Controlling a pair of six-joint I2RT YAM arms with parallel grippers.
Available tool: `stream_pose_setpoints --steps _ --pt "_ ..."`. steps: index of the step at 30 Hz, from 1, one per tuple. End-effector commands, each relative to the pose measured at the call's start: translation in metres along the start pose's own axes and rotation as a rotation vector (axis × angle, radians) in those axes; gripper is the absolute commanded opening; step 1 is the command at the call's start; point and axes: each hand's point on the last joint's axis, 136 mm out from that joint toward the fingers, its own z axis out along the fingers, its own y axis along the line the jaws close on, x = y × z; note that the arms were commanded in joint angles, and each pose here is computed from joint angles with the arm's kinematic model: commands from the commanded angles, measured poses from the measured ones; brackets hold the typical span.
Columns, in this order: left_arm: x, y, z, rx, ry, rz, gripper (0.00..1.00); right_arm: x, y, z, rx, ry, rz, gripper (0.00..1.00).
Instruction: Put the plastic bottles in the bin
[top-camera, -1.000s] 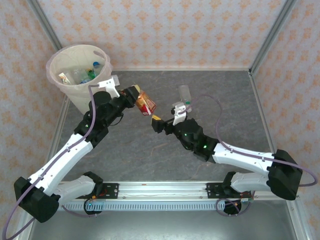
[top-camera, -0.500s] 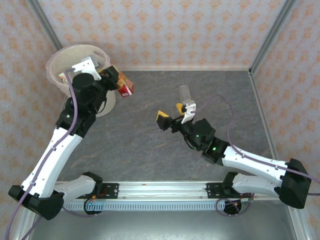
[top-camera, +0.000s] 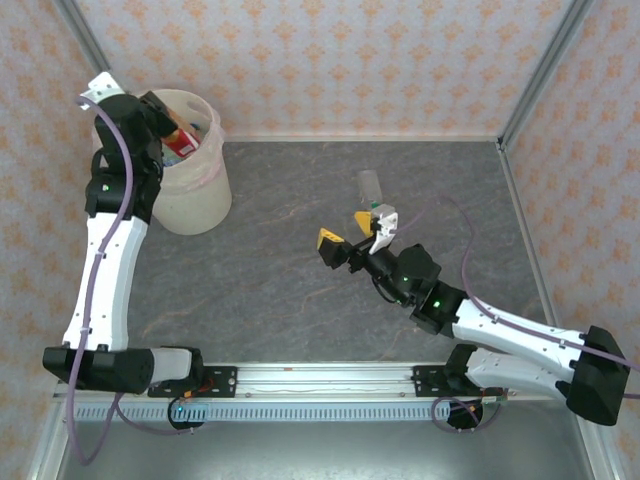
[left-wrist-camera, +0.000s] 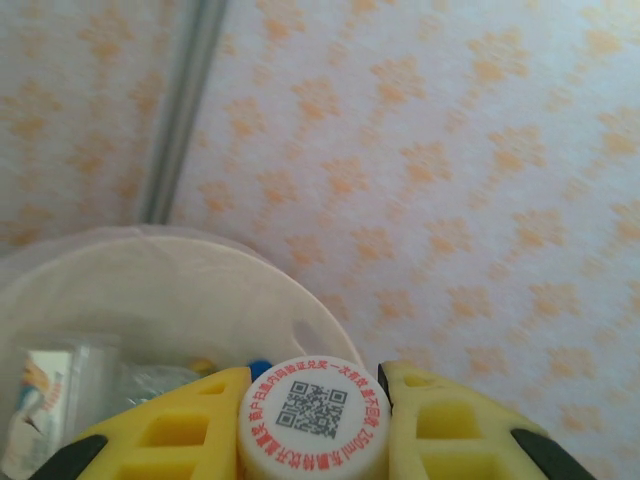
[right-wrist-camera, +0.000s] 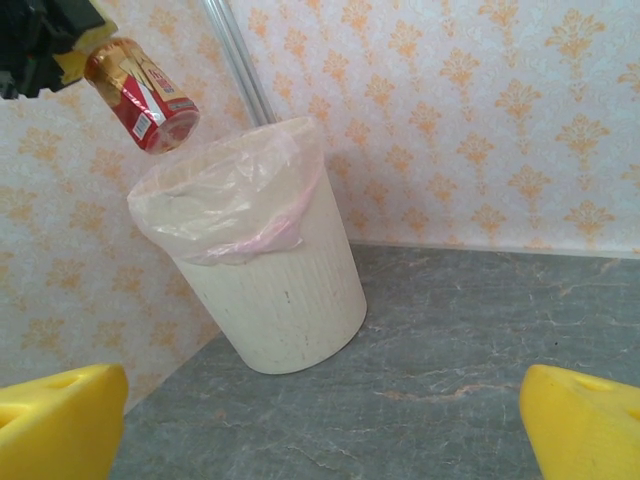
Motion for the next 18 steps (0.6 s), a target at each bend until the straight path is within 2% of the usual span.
stream_pose_setpoints --steps 1,7,9,12,13,14,18 --pt "-0.02 0.022 0.015 -0.093 -0.039 -0.028 0.27 -0.009 0.002 -0.008 -0.022 -0.042 0.017 1.0" --pt "-0.015 0.065 0.052 -0.23 -0.017 -0.037 0.3 -0.012 -0.001 -0.013 -0.011 -0.057 0.011 1.0" --pt "-0.01 0.072 0.061 -0.245 0.005 -0.039 0.35 -0.012 -0.002 -0.013 -0.009 -0.057 0.008 1.0" --pt "-0.002 0.072 0.069 -0.243 0.043 -0.033 0.65 -0.01 -0.005 -0.012 0.012 -0.057 0.003 1.0" --pt "-0.002 0.071 0.07 -0.241 0.048 -0.035 0.88 -0.01 -0.007 -0.012 0.02 -0.059 0.002 1.0" --pt "-0.001 0.07 0.07 -0.234 0.055 -0.037 0.98 -0.01 -0.008 -0.012 0.024 -0.058 0.001 1.0" --pt "-0.007 0.056 0.063 -0.166 0.053 -0.06 0.99 -0.01 -0.012 -0.01 0.048 -0.063 0.011 1.0"
